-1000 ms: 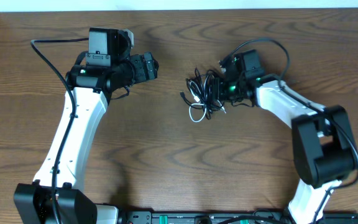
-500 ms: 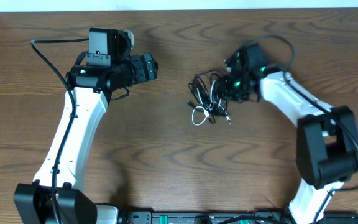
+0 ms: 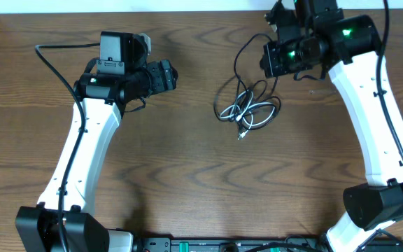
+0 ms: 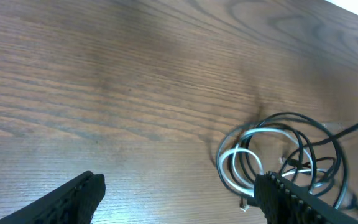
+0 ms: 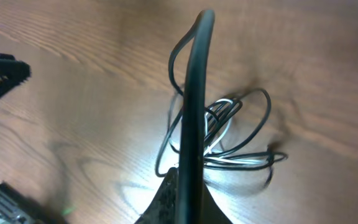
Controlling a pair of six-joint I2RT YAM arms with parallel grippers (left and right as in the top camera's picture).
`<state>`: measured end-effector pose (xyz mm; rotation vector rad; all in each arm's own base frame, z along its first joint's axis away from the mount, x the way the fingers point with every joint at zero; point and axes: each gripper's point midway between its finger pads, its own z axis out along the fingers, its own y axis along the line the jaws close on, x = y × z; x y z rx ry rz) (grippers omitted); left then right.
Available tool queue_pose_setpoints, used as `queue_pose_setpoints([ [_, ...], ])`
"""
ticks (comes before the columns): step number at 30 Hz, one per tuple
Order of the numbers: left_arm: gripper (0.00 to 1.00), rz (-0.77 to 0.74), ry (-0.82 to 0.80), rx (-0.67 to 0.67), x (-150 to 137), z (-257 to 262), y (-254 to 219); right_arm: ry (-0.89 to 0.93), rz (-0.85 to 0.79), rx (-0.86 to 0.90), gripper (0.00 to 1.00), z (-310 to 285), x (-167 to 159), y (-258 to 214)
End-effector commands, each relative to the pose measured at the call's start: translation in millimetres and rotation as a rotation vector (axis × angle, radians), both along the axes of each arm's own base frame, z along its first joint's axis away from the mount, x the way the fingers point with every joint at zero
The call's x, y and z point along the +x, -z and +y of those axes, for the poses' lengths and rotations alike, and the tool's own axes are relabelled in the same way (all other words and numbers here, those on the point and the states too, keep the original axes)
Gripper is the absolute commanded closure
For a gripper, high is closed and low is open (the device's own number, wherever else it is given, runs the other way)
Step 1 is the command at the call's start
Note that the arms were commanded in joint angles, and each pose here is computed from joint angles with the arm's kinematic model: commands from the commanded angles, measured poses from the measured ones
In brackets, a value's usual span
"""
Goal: Untangle cables
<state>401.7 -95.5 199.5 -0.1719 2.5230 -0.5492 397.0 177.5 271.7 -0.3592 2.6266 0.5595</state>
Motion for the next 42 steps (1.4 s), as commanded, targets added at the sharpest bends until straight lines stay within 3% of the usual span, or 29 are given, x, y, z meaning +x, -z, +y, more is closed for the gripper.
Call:
queue_pose_setpoints([
  [1,0.17,0.014,0.060,-0.047,-4.4,-13.0,2.3,-0.023,-0.063,-0.025,0.99,-1.5,2.6,-13.4],
  [6,0.16,0.012,0.119,-0.099,-8.8,-30.8,-2.2,-0.009,-0.050,-0.021,0.99,-1.2,6.0,-9.2],
  [10,0.16,-0.009,0.176,-0.075,-11.4,-40.4,-2.5,-0.005,-0.129,0.012,0.99,-0.8,15.2,-32.7],
  [17,0.16,-0.040,0.171,-0.072,-5.2,-39.7,-6.5,-0.012,-0.367,0.096,0.99,-20.7,25.7,-120.6],
  [24,0.16,-0.055,0.165,-0.065,-1.9,-38.6,-8.0,-0.021,-0.648,0.210,0.99,-45.3,10.9,-225.0],
  [29,0.04,-0.060,0.165,-0.065,-1.0,-38.7,-8.7,-0.082,-0.829,0.280,0.99,-49.8,-11.5,-283.1],
  [42,0.01,-0.069,0.166,-0.066,0.5,-39.0,-10.0,-0.147,-1.071,0.362,0.99,-44.3,-30.4,-349.8],
])
